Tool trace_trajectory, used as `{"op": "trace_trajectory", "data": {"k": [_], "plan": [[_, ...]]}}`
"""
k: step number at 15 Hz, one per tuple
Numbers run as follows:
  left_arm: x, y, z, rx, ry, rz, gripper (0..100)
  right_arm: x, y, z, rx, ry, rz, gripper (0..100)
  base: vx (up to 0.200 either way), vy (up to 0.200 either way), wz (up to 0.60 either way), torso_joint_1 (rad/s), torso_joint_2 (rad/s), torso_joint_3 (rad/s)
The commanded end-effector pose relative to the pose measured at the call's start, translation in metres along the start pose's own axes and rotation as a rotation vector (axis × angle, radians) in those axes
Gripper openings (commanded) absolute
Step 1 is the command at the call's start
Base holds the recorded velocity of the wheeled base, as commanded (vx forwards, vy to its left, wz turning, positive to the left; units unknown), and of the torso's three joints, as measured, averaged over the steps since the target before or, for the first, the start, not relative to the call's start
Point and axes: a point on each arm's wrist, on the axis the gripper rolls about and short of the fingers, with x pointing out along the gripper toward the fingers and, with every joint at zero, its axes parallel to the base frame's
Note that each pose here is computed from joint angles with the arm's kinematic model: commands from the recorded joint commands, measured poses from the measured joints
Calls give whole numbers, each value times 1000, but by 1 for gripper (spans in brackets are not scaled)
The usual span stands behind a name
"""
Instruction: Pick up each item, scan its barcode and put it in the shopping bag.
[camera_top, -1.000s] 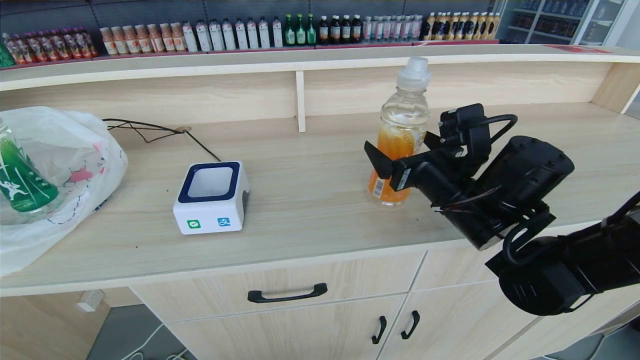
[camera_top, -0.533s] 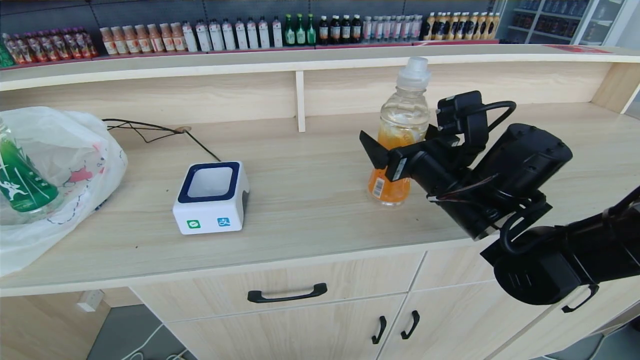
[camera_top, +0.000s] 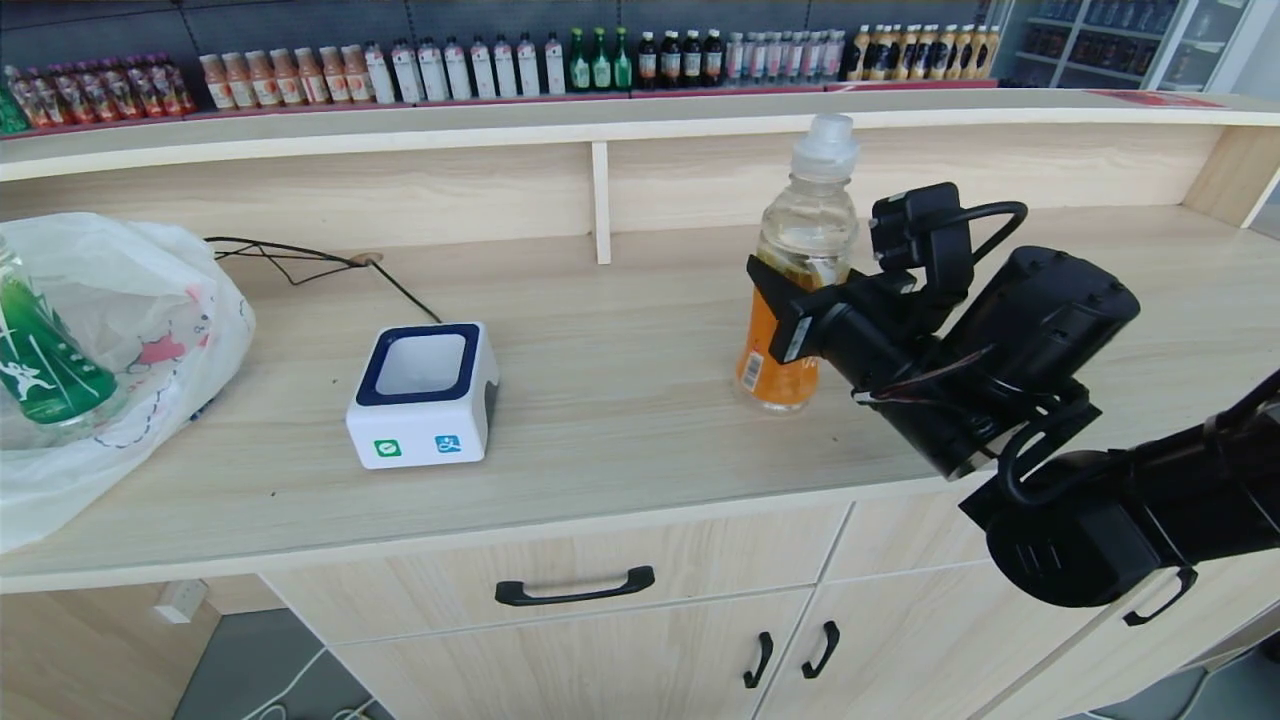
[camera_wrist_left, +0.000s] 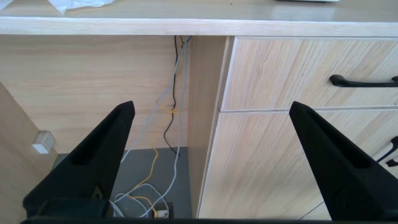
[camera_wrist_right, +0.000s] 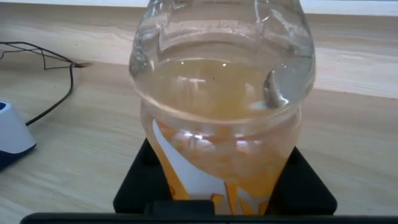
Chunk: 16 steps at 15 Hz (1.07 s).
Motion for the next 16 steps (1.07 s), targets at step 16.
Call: {"op": "trace_trajectory", "data": {"k": [16], "plan": [[0, 0, 0, 2, 0, 0, 100, -18, -9, 60, 10, -110, -14, 0, 0, 0, 0, 0, 0, 0]]}}
